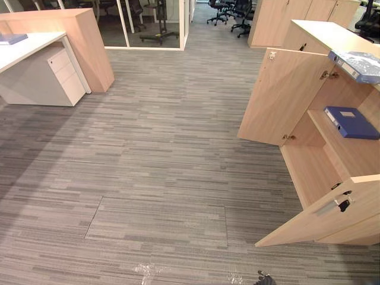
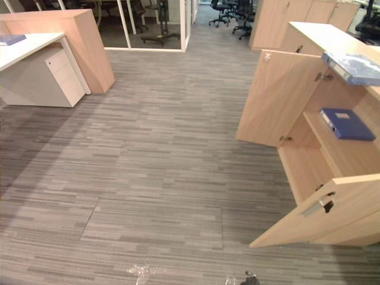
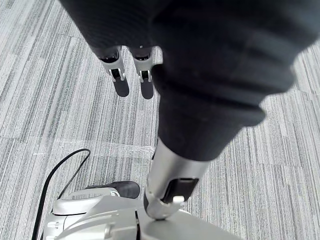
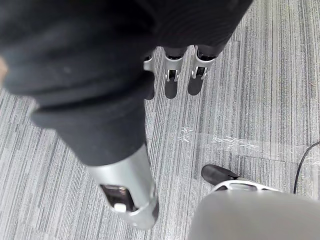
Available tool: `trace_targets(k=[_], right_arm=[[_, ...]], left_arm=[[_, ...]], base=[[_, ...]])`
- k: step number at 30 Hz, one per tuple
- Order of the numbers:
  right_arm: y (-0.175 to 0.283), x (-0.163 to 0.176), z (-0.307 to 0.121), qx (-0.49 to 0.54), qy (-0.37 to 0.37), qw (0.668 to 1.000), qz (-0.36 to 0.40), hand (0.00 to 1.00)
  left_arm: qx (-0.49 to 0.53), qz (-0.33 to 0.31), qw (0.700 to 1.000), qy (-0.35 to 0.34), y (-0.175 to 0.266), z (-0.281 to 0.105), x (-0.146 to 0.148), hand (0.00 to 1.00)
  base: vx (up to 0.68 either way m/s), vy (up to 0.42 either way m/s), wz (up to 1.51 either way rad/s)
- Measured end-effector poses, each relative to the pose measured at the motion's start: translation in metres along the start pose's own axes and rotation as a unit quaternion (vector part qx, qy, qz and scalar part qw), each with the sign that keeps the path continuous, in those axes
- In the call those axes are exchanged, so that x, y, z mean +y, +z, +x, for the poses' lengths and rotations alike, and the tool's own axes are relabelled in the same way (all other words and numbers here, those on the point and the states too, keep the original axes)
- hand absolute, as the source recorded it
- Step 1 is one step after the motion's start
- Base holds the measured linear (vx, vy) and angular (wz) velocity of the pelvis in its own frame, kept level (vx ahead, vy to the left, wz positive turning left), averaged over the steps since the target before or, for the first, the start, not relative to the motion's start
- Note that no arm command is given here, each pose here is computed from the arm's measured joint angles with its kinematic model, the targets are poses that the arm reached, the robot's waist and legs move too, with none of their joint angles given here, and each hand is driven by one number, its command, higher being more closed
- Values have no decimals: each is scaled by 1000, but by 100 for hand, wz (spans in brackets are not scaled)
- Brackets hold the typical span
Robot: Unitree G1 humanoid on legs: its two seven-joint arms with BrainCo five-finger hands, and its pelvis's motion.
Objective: Walk over to the cabinet, pick up the folder, carry it to the office cabinet, place the folder inside the office cabinet, then close the office cabinet door
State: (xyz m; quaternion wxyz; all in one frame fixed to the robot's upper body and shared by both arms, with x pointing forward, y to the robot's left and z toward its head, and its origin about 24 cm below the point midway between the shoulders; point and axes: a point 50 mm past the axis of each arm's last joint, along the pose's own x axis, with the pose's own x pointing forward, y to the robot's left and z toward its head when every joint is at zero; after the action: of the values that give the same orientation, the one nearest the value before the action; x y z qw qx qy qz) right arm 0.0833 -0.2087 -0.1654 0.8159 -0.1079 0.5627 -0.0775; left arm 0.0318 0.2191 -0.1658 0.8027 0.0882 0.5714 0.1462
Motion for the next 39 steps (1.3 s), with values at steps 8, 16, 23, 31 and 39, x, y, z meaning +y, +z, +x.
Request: trace_targets(k=[8,16,23,31,39], right_arm=[[16,6,2,-20,14,1000,2,0],[26,31,0,-32,46,998,11,0],[28,32,0,-34,47,998,11,0],[29,32,0,-36,44,998,12,0],[30,32,0,-38,39,998,15,0]], left_arm=[[-9,-22,1000,-6,6,1,-1,0],[-14,-22,1000,-7,7,1,-1,0],[-33,13,999,-5,13,2,-2,0],[-44,32,998,-2,16,2,-2,0],[-56,34,998,-1,22,2,-3,0]], base=[[4,-3,-3],[0,0,0],[0,0,0],[1,-1,3],[-22,8,2]])
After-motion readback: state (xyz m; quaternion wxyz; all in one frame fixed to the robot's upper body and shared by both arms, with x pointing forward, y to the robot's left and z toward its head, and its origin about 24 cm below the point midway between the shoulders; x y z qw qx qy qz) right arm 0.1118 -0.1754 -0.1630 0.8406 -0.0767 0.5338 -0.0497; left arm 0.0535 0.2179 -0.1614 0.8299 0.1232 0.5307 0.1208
